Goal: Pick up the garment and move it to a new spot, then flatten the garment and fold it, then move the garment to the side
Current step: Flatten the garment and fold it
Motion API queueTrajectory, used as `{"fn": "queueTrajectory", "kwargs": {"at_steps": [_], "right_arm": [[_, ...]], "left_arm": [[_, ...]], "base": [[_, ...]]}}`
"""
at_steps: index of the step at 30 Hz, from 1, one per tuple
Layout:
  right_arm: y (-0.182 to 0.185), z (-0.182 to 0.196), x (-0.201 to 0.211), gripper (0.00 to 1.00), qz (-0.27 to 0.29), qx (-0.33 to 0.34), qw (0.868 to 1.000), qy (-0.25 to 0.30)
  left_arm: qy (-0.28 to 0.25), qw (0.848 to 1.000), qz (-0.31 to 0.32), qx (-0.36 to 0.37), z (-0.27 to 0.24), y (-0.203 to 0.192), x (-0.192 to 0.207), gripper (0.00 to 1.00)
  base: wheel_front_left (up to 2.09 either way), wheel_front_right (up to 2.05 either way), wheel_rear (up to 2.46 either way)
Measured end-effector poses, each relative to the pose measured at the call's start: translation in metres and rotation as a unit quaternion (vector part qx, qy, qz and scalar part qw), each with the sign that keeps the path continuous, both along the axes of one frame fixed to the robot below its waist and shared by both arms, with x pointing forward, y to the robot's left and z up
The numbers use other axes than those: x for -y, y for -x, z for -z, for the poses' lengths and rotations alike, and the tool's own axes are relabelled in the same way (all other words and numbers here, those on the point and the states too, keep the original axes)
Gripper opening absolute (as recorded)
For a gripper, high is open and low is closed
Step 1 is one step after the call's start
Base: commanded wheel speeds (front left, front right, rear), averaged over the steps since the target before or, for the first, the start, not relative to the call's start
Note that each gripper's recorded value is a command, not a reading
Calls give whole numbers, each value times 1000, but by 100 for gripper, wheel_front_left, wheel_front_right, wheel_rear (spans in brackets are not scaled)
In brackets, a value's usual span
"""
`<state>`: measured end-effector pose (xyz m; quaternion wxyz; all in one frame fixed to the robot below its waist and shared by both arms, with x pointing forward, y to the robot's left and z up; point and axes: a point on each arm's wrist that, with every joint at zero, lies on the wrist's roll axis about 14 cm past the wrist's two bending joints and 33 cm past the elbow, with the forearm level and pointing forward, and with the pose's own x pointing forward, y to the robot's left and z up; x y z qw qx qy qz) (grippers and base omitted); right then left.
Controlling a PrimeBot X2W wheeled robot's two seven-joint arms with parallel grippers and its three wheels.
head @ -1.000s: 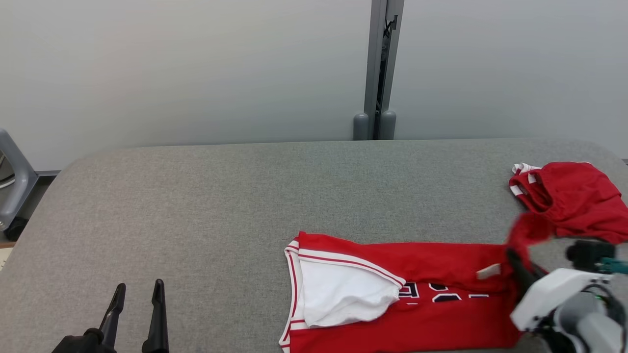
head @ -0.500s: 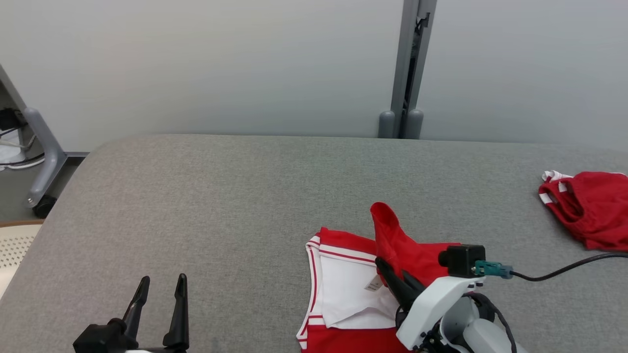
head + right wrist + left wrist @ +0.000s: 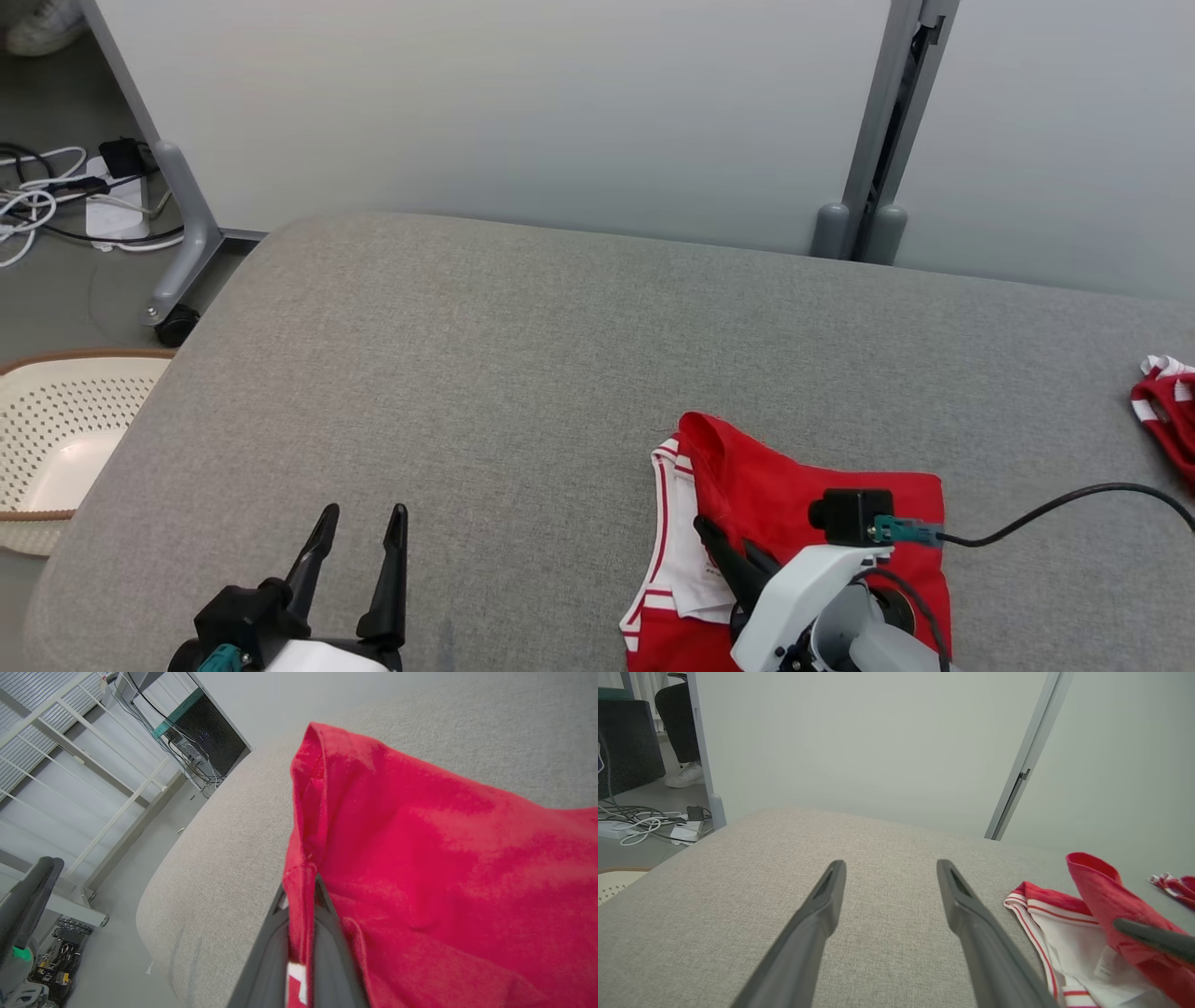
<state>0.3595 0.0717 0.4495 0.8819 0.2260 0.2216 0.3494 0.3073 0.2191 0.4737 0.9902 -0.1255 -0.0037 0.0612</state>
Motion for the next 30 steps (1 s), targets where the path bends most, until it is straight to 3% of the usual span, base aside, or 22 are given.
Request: {"fn": "queueTrajectory", "kwargs": {"at_steps": [5, 6, 7, 16, 21, 30], "right_arm": [[-3, 10, 0, 0, 4, -10, 1000, 10], [-4, 9, 0, 8, 7, -8, 1000, 6], [-5, 8, -2, 100, 6, -6, 1000, 5], [-24, -27, 2, 100, 17, 74, 997, 3], [-58, -65, 53, 100, 90, 146, 985, 0], [-53, -60, 137, 100, 191, 175, 966, 20]], "left_arm": [[3, 1000, -3, -4, 2, 1, -1, 100], [3, 1000, -3, -4, 2, 1, -1, 100], [3, 1000, -3, -3, 1, 0, -2, 100], [-2, 1000, 2, 3, -2, -6, -1, 100], [-5, 1000, 14, 3, -1, -8, 5, 100], [-13, 999, 32, 8, -5, -14, 14, 100]], "base": [[0, 0, 0], [0, 0, 0], [0, 0, 0], [0, 0, 0], [0, 0, 0], [0, 0, 0]]}}
